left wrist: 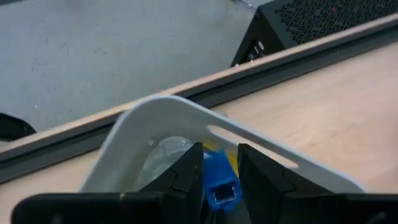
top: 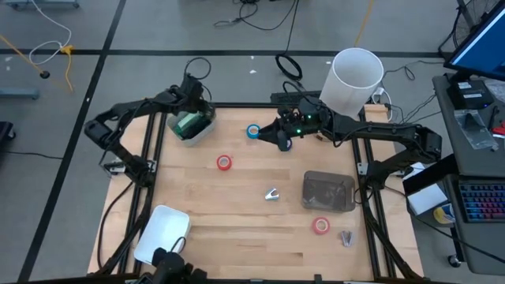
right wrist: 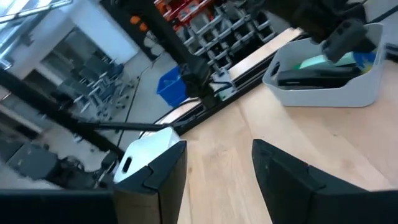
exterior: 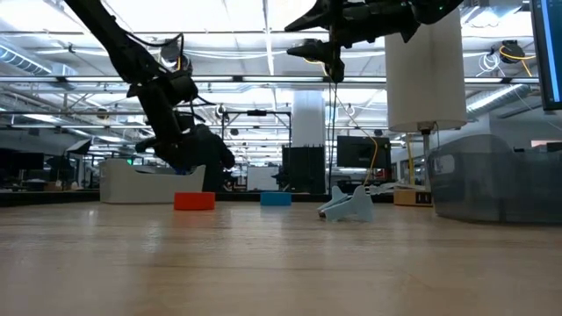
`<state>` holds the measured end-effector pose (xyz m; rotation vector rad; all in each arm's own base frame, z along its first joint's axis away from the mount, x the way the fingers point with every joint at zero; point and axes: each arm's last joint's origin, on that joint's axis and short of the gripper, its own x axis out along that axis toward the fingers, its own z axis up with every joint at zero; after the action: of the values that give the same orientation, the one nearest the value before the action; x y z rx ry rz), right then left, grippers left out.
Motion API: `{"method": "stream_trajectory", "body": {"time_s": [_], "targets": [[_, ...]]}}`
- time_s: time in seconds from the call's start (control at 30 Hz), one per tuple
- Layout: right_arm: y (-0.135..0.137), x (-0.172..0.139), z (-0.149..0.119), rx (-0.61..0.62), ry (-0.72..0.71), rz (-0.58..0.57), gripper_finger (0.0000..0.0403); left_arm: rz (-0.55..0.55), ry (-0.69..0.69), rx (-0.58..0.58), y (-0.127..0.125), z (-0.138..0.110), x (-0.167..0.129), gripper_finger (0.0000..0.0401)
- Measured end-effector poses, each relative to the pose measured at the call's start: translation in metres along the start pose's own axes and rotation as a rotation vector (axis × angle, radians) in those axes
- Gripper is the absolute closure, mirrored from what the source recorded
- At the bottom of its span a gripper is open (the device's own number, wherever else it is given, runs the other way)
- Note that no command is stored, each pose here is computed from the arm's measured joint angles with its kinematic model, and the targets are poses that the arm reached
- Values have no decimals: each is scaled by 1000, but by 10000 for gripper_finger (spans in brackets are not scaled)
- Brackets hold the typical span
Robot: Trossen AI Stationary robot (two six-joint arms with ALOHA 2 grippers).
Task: Pick and place Stapler, Stapler remover, tape
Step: Put the small blue stapler into the gray bin, then put the blue tape into the white bin
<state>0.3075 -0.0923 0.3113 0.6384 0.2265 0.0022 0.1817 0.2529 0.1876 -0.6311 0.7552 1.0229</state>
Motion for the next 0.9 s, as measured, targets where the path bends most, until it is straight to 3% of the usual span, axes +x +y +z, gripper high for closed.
{"method": "stream_trajectory", "body": {"time_s": [0.3, 0.53, 0.67, 0.9], "targets": [[0, 0, 0, 11, -4, -1, 224, -27, -21, -49, -2, 2, 0, 300], [0, 0, 0, -25, -1, 4, 229, -262, -99, -58, -10, 14, -31, 300], [0, 0, 0, -107, 0, 4, 229, -418, -160, 30, -21, 17, -59, 299], [-1, 0, -2, -222, 21, -5, 231, -657, -232, 305, -58, 7, -98, 299]]}}
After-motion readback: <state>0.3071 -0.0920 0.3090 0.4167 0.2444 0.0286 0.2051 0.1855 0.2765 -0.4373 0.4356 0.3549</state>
